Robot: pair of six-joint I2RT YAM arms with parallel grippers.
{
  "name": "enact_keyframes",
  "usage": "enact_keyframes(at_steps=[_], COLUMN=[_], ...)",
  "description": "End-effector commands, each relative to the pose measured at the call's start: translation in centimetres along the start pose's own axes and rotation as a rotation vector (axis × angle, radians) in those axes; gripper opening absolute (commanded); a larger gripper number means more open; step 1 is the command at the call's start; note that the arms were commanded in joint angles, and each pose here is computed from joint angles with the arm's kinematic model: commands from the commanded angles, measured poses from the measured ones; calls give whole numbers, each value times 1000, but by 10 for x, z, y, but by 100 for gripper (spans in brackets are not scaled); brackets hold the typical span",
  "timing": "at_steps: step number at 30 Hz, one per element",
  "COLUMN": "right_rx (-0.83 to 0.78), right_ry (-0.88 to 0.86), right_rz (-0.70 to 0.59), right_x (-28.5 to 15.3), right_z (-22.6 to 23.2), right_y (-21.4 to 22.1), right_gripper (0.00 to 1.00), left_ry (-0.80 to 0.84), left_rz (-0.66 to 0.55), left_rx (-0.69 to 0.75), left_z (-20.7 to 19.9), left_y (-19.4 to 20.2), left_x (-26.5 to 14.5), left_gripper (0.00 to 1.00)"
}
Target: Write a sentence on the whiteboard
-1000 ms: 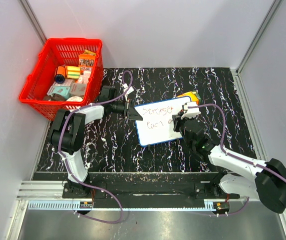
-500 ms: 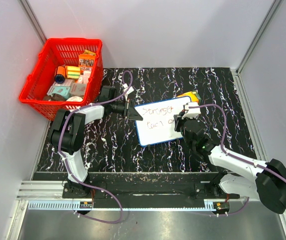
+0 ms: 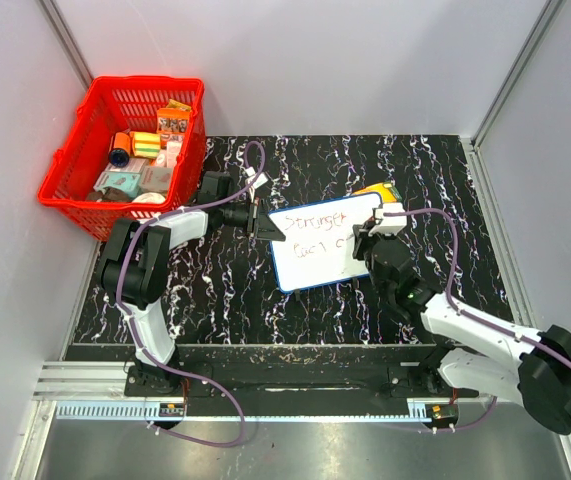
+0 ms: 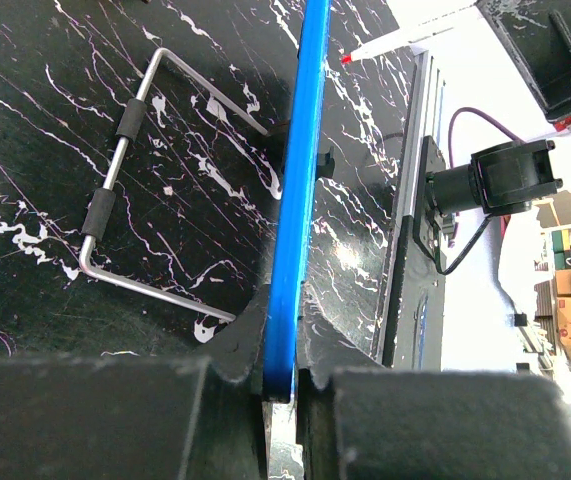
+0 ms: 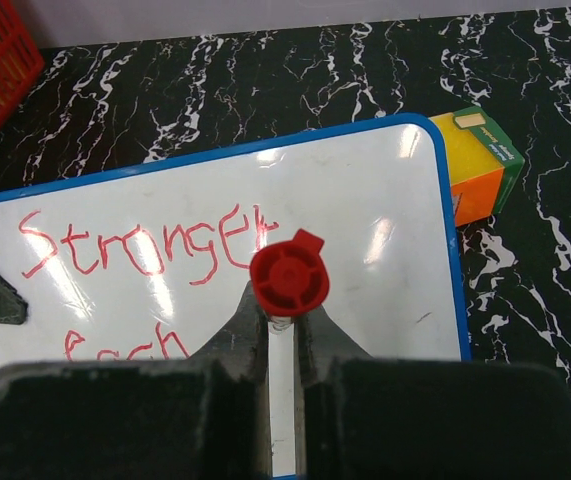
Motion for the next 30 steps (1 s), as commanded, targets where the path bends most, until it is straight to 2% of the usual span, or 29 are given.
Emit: enact_keyframes(at_steps=[1,13,30], right_rx=[30,29,21], right_ry=[55,54,20], right_rz=[-80,-85,-10], right_x=[8,20,24], right_z=[1,8,12], right_y=[-31,-36,-15], right_gripper=[0,0,0], left_ry=[-269,-269,-270], left_rz=[33,36,42], left_rx=[70,69,67], left_z=[53,53,53], left_y=[20,20,21], left_x=[7,7,8], left_gripper=[0,0,0])
Point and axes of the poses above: each gripper's point midway between its finger pads, its own x axis out along the fingers, its own z axis along the line the jaws close on, y = z × x, the point moved 4 cm from there along -x, back along the fingers, and after that the axes turned 6 degrees about -x, right-handed, at the moved point
